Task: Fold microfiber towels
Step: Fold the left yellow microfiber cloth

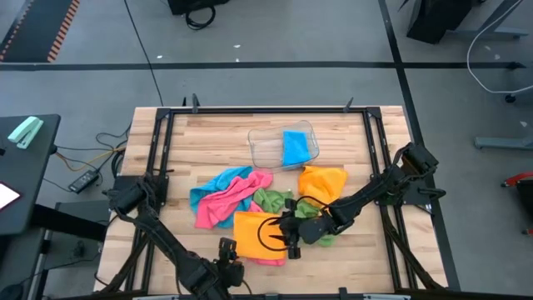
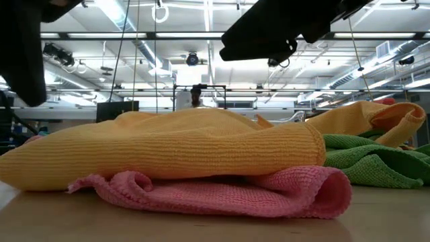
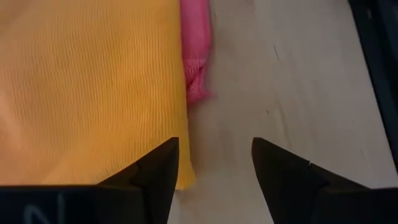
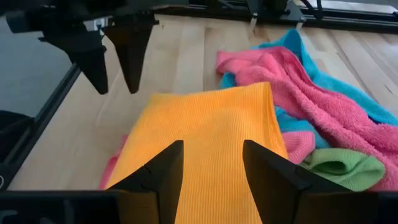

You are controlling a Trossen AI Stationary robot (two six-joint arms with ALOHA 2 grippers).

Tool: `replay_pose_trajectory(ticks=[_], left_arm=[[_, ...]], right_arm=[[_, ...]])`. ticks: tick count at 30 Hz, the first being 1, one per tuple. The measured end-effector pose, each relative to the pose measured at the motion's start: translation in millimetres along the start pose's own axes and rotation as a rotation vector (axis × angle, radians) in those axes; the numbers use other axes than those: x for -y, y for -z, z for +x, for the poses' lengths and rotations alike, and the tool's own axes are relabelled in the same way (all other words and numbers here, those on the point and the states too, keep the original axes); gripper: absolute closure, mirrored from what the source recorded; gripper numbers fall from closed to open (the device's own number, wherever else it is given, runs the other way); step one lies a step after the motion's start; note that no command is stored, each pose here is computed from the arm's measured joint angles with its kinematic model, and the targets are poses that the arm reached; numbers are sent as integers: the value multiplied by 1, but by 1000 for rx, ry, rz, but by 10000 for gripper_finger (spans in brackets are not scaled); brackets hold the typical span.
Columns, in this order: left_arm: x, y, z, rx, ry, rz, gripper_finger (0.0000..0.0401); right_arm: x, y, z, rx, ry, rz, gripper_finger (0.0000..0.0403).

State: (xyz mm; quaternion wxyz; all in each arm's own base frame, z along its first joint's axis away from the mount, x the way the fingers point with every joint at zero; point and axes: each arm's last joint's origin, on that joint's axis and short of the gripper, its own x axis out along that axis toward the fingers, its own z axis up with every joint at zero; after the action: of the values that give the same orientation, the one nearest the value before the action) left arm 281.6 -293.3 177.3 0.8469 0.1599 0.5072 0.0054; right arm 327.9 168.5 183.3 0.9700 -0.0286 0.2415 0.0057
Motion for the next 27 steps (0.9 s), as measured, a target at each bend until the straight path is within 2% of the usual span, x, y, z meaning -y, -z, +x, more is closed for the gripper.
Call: replay_pose_trajectory(ticks=[4, 10, 15, 19, 22, 24, 27], left_arm=[[3, 3, 0, -39, 43, -63, 202], [10, 9, -3, -158, 171, -235, 219], [19, 16, -9, -172, 161, -315, 231], [24, 19, -14, -67, 70, -258, 241], [28, 24, -21, 49, -49, -134, 256], [26, 29, -32, 117, -152, -54, 270], [17, 35, -56, 177, -251, 3, 295]], right_arm=[[1, 0, 0, 0, 2, 3, 228], [1, 0, 0, -1, -1, 11, 228], [1, 0, 0, 0, -1, -12, 228], [1, -1, 0, 7, -2, -32, 228], [2, -4, 1, 32, -2, -42, 228], [3, -4, 2, 35, 0, -45, 228], [6, -5, 3, 36, 8, -49, 228]])
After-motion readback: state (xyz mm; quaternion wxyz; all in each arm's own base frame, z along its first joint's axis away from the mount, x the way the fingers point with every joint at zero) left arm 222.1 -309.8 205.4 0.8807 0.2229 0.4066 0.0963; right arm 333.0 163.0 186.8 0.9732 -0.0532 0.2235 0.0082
